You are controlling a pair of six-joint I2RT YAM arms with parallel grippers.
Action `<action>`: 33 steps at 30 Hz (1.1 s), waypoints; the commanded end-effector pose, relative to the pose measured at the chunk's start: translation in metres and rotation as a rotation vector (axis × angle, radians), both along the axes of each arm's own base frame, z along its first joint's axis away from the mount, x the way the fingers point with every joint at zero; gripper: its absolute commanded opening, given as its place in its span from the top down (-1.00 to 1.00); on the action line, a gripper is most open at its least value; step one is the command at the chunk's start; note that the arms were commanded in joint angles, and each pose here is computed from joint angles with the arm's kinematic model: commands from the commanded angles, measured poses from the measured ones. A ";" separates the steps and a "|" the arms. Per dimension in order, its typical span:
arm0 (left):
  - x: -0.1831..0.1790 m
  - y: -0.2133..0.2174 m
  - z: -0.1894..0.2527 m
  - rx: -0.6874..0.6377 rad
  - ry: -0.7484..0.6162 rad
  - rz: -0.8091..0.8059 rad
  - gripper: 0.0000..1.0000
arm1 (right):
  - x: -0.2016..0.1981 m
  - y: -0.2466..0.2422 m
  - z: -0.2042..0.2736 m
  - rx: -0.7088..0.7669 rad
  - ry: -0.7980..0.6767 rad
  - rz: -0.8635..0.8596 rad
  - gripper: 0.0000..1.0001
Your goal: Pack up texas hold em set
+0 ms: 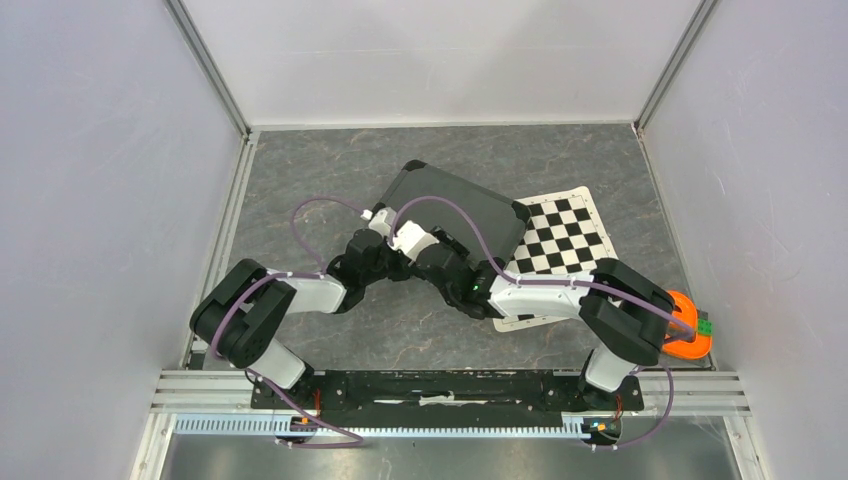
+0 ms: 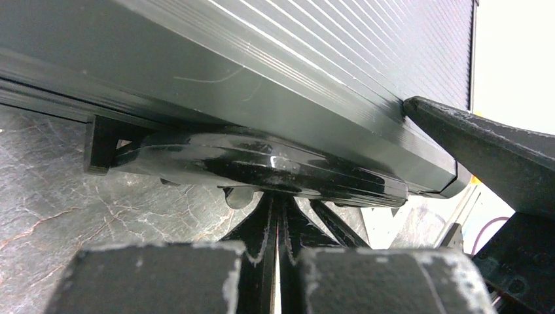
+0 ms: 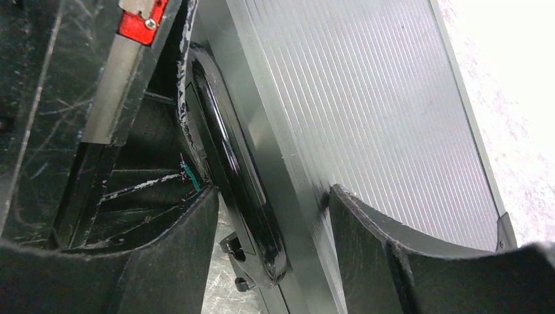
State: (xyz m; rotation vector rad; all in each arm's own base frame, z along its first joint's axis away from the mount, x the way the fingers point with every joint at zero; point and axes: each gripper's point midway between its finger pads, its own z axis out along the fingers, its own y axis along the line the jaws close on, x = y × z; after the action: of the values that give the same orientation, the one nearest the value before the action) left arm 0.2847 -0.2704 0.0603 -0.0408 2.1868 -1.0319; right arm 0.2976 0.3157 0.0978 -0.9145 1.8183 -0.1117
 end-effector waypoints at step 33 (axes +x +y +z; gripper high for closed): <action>0.012 0.014 0.016 -0.062 -0.081 0.068 0.96 | -0.010 -0.047 -0.067 -0.284 0.089 -0.155 -0.22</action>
State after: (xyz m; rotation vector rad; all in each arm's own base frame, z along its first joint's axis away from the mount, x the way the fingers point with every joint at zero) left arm 0.2902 -0.2580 0.0603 -0.0910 2.1402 -1.0310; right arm 0.3021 0.3147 0.0944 -0.9093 1.8187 -0.2844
